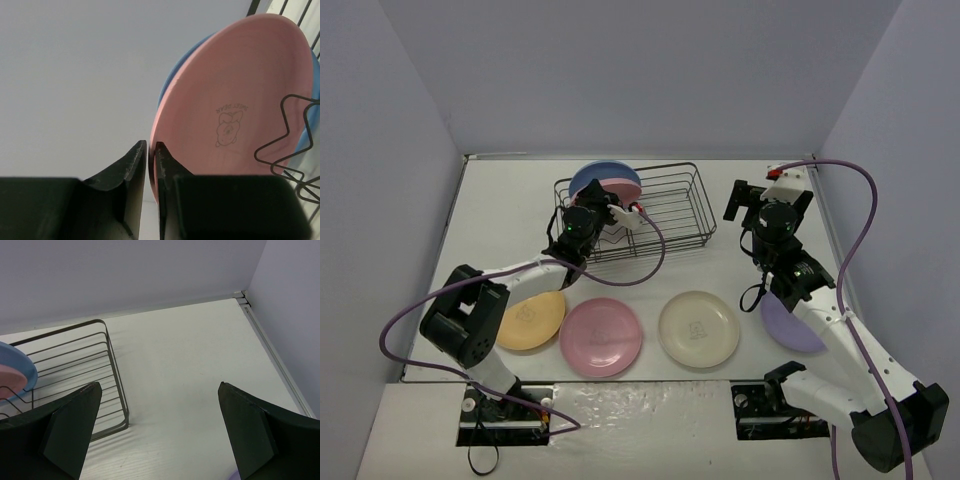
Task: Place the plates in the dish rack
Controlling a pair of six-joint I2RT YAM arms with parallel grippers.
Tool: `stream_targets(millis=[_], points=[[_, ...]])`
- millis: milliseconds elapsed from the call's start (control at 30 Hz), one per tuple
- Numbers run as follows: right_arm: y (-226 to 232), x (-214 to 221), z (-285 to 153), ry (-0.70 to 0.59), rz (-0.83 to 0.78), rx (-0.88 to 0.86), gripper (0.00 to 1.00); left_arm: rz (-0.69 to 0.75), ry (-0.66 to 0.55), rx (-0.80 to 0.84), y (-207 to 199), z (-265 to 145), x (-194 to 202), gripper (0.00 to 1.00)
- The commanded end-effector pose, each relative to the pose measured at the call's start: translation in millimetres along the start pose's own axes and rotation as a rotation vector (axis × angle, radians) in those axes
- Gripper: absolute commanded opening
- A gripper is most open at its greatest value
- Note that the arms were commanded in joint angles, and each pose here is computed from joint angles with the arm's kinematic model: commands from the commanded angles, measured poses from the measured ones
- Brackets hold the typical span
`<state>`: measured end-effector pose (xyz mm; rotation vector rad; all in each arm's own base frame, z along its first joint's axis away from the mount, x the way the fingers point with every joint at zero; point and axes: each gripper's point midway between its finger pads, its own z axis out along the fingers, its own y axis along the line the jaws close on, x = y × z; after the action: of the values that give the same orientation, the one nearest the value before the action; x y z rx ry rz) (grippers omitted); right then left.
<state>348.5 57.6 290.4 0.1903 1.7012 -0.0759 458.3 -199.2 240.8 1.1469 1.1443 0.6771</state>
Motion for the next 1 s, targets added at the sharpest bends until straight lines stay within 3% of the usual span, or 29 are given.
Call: stream_targets(millis=[0, 100, 367, 600, 833, 967], points=[[-1, -18, 2, -0.058, 0.048, 0.010, 1.00, -0.050, -0.041, -0.088, 37, 5, -12, 0.15], [-1, -18, 2, -0.056, 0.049, 0.010, 1.00, -0.058, -0.042, -0.080, 34, 8, -11, 0.25], [1, -16, 3, -0.050, 0.043, 0.008, 1.00, -0.083, -0.047, -0.079, 35, 12, -12, 0.27], [5, -9, 1, -0.005, 0.051, -0.018, 1.00, -0.106, -0.056, -0.078, 45, 8, -18, 0.58], [-1, 9, -20, 0.099, 0.150, -0.007, 1.00, -0.313, -0.151, 0.002, 110, -38, -60, 0.93], [-5, 32, -32, 0.193, 0.165, -0.005, 1.00, -0.480, -0.230, 0.049, 150, -66, -89, 0.97]])
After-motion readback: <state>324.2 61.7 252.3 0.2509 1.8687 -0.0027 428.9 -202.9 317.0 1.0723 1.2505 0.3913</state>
